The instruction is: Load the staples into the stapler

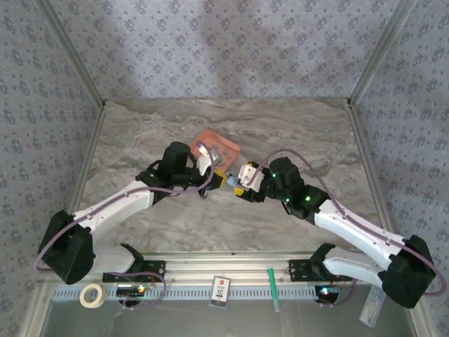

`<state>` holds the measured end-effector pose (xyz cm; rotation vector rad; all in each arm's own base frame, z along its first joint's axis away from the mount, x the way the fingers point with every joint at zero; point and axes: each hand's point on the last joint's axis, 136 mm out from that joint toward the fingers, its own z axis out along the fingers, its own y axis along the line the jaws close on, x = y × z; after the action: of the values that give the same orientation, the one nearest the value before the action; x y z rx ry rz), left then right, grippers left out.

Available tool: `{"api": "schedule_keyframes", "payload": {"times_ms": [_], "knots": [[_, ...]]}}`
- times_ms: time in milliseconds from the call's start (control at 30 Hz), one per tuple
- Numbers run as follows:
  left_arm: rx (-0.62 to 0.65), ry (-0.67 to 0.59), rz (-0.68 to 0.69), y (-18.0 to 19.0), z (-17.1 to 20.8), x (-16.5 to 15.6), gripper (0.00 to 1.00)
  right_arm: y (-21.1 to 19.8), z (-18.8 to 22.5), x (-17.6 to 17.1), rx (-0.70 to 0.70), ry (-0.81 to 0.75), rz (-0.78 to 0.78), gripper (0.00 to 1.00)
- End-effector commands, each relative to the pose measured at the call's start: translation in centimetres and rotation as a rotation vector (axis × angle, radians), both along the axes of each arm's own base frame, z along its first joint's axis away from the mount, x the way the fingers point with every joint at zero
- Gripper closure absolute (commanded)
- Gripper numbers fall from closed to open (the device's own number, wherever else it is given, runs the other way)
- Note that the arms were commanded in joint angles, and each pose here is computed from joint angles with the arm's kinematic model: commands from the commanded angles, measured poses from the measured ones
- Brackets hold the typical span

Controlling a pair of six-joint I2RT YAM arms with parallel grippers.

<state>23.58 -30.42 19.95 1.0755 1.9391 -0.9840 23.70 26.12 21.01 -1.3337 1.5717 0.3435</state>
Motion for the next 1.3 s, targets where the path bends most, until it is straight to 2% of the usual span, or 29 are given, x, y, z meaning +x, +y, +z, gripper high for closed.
{"api": "schedule_keyframes", "payload": {"times_ms": [0, 167, 500, 600, 767, 867, 1133, 1267], "knots": [[0.068, -0.157, -0.167, 0.3, 0.9, -1.8, 1.0, 0.3, 0.1, -2.3, -0.001, 0.118, 0.091, 0.37], [0.07, -0.14, -0.097, 0.2, 1.5, -0.6, 1.0, 0.7, 0.8, -1.5, 0.006, 0.074, 0.058, 0.37], [-0.133, 0.135, 0.203, -0.3, 3.1, 2.0, 1.0, 2.0, 1.4, 0.5, 0.055, -0.156, -0.115, 0.38], [-0.178, 0.193, 0.254, -0.2, 2.9, 2.1, 1.0, 2.4, 2.0, 1.0, 0.078, -0.204, -0.155, 0.39], [-0.161, 0.214, 0.269, -0.1, 2.0, 1.5, 1.0, 3.0, 2.4, 1.5, 0.103, -0.235, -0.174, 0.44], [-0.161, 0.214, 0.267, 0.1, 2.1, 1.3, 1.0, 3.2, 2.3, 1.7, 0.097, -0.239, -0.175, 0.51], [-0.134, 0.209, 0.303, 0.6, 1.4, 1.5, 1.0, 2.7, 2.2, 1.0, 0.069, -0.242, -0.137, 0.78], [-0.09, 0.236, 0.364, 1.2, -0.4, 2.1, 1.0, 2.0, 2.7, 0.2, 0.09, -0.214, -0.1, 0.84]]}}
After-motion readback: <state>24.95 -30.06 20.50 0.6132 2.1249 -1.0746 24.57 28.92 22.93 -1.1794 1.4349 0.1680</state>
